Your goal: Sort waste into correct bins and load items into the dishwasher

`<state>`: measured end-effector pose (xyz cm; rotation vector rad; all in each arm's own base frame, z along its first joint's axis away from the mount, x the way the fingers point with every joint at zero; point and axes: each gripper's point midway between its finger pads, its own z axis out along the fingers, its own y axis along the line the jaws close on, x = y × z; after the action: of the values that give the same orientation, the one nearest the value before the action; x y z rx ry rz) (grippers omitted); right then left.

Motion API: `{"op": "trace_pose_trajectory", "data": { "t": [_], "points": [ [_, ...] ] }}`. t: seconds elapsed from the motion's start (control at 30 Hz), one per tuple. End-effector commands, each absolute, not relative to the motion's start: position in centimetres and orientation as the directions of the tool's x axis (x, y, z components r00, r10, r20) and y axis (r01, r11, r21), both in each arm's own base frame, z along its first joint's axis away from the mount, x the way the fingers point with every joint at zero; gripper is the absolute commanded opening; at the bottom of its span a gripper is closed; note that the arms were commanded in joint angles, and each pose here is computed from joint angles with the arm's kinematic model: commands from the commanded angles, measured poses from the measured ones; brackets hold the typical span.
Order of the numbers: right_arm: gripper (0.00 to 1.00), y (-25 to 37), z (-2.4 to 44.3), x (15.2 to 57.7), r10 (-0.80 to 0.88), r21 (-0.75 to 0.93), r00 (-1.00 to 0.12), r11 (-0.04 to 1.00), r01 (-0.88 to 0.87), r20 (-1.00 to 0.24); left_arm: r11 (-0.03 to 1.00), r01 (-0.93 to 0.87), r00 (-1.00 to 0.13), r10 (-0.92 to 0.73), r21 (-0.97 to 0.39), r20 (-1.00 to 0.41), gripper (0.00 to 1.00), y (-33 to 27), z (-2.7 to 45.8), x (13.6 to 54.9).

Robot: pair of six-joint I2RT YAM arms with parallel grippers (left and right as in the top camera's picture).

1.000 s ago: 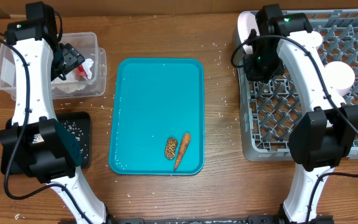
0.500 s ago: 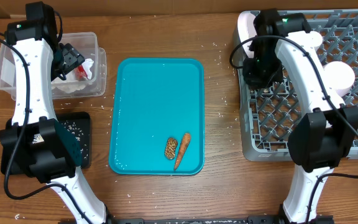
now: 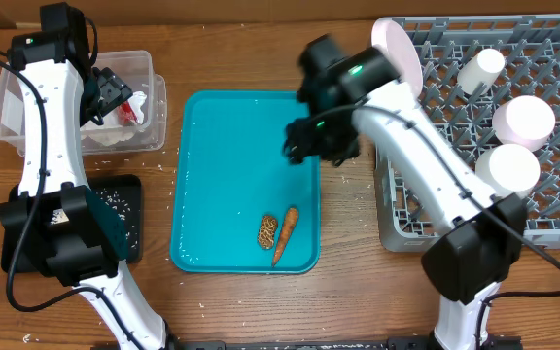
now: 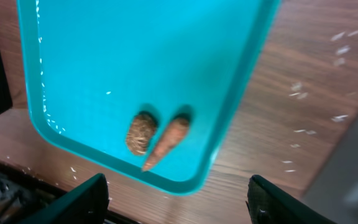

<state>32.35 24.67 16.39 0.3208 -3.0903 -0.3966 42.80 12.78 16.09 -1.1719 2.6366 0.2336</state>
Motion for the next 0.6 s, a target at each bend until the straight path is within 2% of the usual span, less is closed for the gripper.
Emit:
{"op": "trace_pose_trajectory", "data": {
  "t": [0.0, 0.1, 0.27, 0.43, 0.57],
  "points": [
    [0.73, 24.4, 14.0, 31.4, 0.026, 0.106, -1.0, 0.994, 0.026, 0.006, 0.659, -0.751, -0.636, -0.707, 0.039, -0.311, 1.0, 13.0, 17.0, 42.8],
    [0.73, 24.5, 11.6, 30.4, 0.132, 0.026, -0.991, 0.991, 0.132, -0.008, 0.659, -0.751, -0.636, -0.707, 0.039, -0.311, 1.0, 13.0, 17.0, 42.8],
    [0.7, 25.4, 7.4, 28.6, 0.225, 0.01, -0.974, 0.974, 0.225, 0.016, 0.659, -0.751, -0.636, -0.707, 0.039, -0.311, 1.0, 13.0, 17.0, 42.8],
    [0.65, 27.0, 5.0, 26.4, 0.231, 0.085, -0.964, 0.966, 0.244, 0.135, 0.659, -0.751, -0.636, -0.707, 0.039, -0.311, 1.0, 13.0, 17.0, 42.8],
    [0.61, 26.9, 3.8, 24.9, 0.266, 0.061, -0.949, 0.958, 0.28, 0.171, 0.662, -0.749, -0.638, -0.704, 0.039, -0.311, 1.0, 12.9, 17.0, 42.9]
  ]
}}
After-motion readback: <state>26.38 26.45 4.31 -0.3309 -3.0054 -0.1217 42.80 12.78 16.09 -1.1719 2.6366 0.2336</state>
